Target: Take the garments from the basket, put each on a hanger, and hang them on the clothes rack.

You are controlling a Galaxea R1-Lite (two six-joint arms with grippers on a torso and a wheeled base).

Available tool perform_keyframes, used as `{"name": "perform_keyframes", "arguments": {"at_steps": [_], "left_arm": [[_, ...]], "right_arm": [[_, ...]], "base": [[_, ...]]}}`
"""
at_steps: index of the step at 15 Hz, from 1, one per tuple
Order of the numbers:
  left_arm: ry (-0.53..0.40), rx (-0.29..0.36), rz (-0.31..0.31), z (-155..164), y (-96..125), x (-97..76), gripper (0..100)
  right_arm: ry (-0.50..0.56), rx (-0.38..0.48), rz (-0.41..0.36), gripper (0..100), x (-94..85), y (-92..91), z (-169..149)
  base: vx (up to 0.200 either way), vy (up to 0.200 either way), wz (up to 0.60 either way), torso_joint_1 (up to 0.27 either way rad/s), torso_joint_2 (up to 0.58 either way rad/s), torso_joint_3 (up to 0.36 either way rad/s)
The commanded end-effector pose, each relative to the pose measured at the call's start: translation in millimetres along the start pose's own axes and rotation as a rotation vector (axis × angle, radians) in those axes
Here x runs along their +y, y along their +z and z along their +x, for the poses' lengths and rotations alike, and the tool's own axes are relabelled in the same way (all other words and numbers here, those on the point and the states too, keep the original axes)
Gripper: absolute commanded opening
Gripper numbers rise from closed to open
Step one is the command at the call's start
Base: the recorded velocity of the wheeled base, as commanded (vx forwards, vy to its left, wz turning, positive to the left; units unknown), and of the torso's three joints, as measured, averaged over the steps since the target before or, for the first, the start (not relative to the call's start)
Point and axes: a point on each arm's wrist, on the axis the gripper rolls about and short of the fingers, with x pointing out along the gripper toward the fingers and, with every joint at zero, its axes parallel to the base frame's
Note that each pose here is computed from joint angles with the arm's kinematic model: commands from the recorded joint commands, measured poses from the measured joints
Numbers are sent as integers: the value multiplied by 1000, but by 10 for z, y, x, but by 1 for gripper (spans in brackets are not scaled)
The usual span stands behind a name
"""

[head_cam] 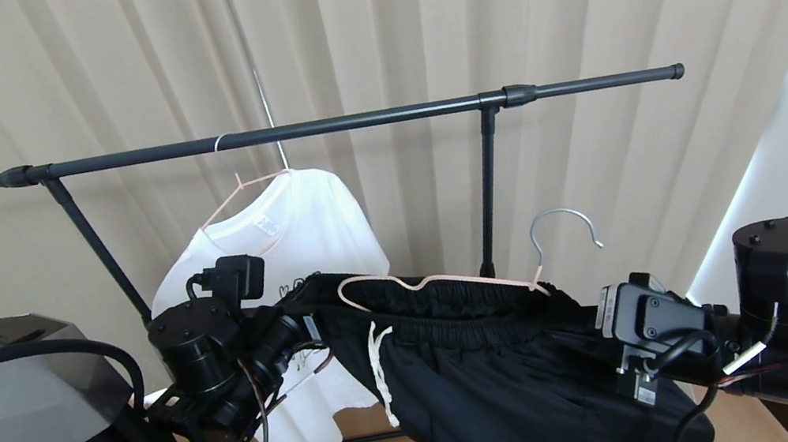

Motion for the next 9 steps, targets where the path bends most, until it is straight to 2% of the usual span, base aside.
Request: {"name": "perform_keyframes", "arguments": {"at_steps": [1, 6, 9], "left_arm": [[3, -9, -1, -11, 29, 8, 0], [6, -20, -2, -21, 66, 25, 0], [3, -24, -2, -35, 84, 15, 0]], "right_arm": [[7, 7, -1, 0, 18, -19, -2], [30, 29, -76, 0, 12, -125, -12], [38, 44, -73, 0, 16, -160, 21]], "base": [[0, 0, 0, 0, 0, 0], [0, 0, 0, 0, 0, 0], [0, 0, 0, 0, 0, 0]]}}
